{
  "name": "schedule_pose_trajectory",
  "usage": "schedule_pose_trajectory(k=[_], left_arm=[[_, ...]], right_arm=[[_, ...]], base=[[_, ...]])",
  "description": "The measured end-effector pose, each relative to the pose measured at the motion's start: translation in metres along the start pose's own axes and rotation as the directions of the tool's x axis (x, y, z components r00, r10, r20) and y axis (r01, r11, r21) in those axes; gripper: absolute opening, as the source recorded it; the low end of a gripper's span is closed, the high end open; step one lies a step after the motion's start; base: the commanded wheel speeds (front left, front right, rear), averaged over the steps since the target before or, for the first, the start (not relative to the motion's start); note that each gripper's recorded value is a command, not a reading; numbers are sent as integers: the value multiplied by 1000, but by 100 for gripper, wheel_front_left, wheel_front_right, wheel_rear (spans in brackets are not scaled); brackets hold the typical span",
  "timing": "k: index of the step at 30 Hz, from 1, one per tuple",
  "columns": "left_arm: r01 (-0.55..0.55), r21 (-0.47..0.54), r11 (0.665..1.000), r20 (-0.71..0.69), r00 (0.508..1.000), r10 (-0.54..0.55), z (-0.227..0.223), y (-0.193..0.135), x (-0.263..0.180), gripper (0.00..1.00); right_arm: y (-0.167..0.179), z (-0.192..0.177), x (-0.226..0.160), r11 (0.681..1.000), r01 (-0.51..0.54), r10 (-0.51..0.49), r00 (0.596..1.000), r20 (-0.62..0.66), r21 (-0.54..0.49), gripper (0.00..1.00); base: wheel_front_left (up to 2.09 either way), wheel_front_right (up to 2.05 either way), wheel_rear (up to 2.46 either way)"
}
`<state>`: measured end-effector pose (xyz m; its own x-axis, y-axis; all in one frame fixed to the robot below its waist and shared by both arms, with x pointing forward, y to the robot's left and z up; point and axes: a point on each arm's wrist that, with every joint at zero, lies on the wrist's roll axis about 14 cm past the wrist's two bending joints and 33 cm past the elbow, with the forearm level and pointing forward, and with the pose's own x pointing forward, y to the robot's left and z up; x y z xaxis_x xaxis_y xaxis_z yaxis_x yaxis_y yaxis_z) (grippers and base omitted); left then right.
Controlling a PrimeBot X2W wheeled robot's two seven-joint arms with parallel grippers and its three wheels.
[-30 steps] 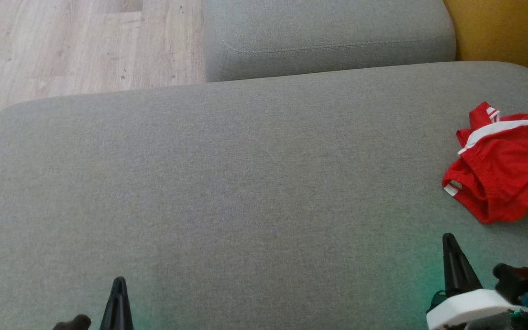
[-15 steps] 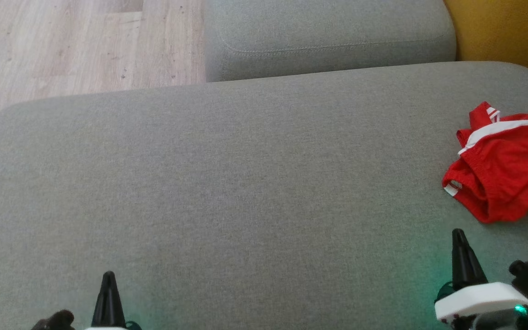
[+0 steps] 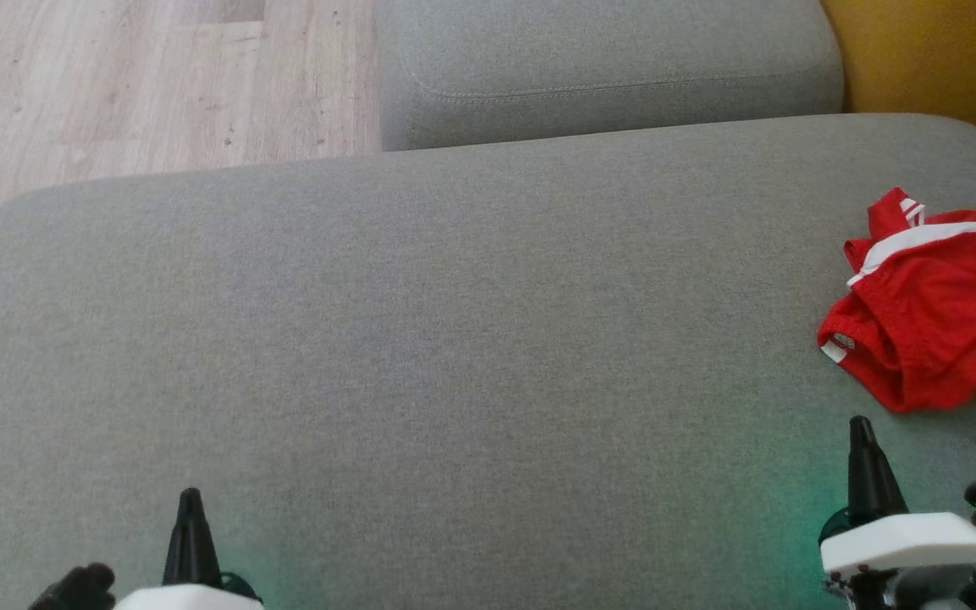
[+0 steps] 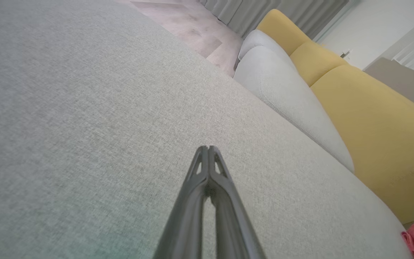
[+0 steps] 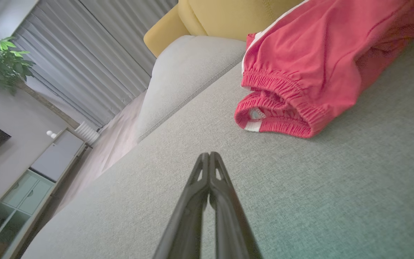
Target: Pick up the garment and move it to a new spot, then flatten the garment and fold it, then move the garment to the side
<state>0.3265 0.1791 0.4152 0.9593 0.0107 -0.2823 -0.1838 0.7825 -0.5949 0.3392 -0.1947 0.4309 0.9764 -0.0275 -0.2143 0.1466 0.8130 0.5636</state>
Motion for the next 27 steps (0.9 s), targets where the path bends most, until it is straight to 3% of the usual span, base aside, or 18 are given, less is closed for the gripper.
schedule_pose_trajectory(k=[13,27], left_arm=[[-1,-152,988,10,1000,2,10,-2,7,0],[28,-301,953,16,1000,-24,17,-9,12,0]], right_arm=[[1,8,5,987,4,-6,1000,15,161,0],[4,16,10,947,-7,-1,1000,26,320,0]], base=[[0,0,0],[0,0,0]])
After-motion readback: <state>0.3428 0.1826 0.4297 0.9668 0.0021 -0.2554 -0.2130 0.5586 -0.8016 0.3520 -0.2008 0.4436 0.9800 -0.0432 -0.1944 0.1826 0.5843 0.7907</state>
